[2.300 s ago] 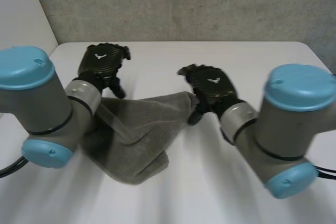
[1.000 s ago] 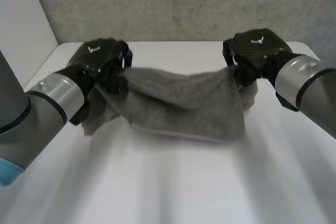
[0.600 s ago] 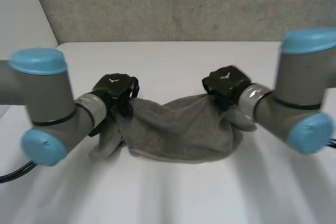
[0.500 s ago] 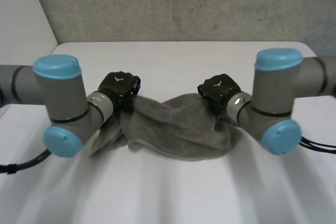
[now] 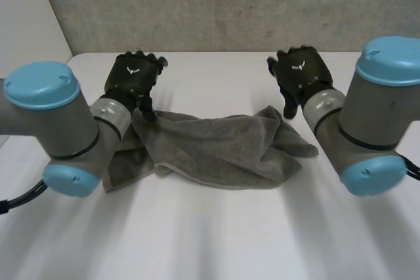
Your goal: Fold the towel.
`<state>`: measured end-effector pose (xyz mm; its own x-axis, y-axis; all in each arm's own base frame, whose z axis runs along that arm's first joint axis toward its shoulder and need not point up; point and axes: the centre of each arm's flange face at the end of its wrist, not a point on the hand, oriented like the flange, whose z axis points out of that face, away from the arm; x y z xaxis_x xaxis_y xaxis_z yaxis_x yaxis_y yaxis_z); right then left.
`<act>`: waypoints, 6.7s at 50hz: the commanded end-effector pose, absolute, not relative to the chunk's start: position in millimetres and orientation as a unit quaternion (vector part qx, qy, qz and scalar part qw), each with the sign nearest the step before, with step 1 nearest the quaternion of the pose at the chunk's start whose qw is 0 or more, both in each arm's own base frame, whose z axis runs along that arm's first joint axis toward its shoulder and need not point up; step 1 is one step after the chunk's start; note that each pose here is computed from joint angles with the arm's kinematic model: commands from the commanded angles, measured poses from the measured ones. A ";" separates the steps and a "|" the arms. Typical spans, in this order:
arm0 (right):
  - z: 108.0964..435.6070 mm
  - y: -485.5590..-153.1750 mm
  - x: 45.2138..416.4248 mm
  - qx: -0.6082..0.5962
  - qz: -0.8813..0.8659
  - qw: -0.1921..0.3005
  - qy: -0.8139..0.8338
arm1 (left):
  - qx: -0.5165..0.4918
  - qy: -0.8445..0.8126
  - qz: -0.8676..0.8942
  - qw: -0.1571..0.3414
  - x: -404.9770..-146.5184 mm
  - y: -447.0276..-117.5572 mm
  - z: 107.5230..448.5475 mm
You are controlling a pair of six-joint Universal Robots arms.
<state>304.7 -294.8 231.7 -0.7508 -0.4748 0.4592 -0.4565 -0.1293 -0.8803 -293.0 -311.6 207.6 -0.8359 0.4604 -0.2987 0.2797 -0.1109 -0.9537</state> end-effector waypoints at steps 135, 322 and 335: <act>390.5 -317.0 287.1 -0.246 -0.858 -0.072 0.444 | -0.183 -0.417 0.890 -0.011 -244.9 -362.5 390.0; 115.8 -265.7 194.4 -0.279 -0.541 0.025 0.793 | -0.277 -0.714 0.641 0.037 -204.1 -328.6 180.6; 114.9 -277.0 202.9 -0.286 -0.554 0.027 0.782 | -0.277 -0.716 0.640 0.038 -204.1 -328.0 179.2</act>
